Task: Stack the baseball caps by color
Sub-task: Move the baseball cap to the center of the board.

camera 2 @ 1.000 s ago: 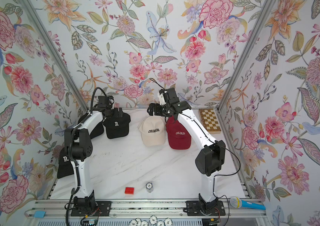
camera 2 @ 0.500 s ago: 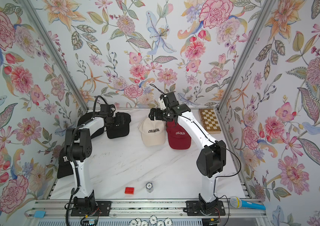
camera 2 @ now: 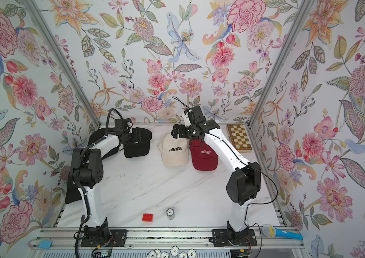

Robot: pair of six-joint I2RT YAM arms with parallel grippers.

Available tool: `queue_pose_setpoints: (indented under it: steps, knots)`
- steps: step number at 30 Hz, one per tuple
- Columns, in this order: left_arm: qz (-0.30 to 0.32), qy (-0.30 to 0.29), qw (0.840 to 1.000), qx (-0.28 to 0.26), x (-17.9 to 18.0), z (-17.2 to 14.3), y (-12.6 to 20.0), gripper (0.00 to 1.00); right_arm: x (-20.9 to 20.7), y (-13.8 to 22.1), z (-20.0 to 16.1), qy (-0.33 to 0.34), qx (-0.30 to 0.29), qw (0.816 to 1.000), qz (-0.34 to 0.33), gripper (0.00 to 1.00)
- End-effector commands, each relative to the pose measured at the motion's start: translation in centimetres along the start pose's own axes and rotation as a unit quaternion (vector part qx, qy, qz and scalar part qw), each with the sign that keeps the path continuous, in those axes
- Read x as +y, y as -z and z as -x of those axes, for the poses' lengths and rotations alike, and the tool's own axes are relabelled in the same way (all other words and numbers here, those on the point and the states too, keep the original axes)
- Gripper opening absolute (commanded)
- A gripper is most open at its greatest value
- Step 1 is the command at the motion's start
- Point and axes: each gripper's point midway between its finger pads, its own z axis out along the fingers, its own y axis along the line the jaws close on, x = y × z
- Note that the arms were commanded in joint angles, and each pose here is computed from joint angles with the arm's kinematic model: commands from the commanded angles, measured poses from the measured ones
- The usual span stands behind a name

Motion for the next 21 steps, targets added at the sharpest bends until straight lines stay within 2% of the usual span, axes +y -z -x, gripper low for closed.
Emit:
queue_pose_setpoints:
  steps: [1,12,21]
  knots:
    - [0.023,-0.024,0.999,-0.006,-0.3,0.8,1.1,0.79,-0.3,1.6,0.4,0.001,-0.016,1.0,-0.005,0.99]
    - [-0.003,-0.018,1.0,0.007,-3.0,-1.1,0.8,0.74,-1.4,2.3,-0.3,-0.006,-0.015,1.0,-0.016,0.99]
    - [-0.007,-0.009,1.0,0.014,-3.4,-2.6,1.4,0.73,-2.0,3.1,-0.2,-0.008,-0.021,1.0,-0.02,0.99]
